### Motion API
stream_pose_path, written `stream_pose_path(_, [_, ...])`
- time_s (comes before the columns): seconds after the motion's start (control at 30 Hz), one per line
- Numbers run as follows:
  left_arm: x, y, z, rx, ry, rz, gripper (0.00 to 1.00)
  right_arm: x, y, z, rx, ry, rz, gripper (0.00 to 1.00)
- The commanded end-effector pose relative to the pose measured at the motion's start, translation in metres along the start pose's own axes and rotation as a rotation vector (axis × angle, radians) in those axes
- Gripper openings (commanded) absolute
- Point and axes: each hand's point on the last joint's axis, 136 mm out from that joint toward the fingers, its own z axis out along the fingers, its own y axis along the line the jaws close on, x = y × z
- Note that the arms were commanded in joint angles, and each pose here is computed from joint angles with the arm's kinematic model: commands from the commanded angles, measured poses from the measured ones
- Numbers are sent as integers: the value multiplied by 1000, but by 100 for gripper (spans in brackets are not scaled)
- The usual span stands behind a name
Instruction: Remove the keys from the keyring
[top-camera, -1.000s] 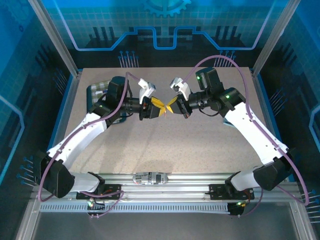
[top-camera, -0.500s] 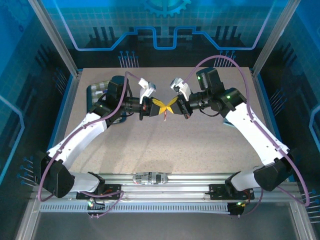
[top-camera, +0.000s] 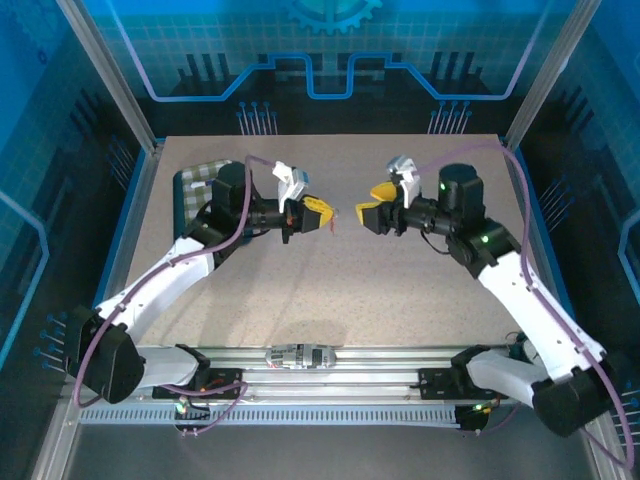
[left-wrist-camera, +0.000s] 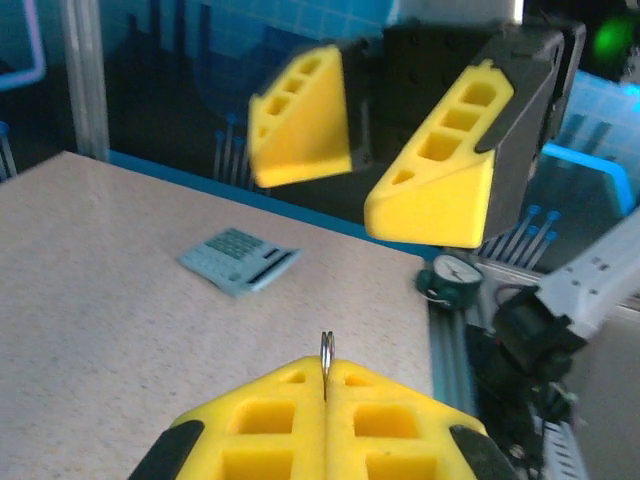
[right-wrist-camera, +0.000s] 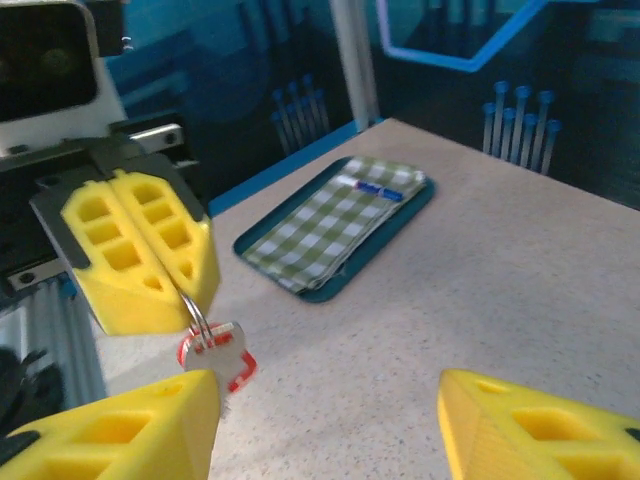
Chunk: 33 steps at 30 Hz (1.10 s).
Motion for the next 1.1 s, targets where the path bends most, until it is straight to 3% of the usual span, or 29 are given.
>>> stream_pose_path(0.0, [-38,15,-7,-139,-163,139,0,-33,-12,-10,72,-262,-15,62])
stream_pose_path(0.13, [-51,11,-8,-117,-251,238,0,-19,-1,-7,-10,-305,-79,61])
stream_pose_path(0.27, [-53,-9,-10,-38,-353,459,0,-14,11,-2,-84,-343,-158,49])
stream_pose_path(0.47, [-59,-28,-9,58,-359,596,0,-21,27,-6,-110,-425,-331,48])
stream_pose_path(0.73, [-65,-58,-15,221,-401,586,0,-37,51,-11,-217,-509,-421,38])
stream_pose_path(1.07, [-65,-66,-16,291,-457,543,0,-46,79,-13,-323,-539,-432,33])
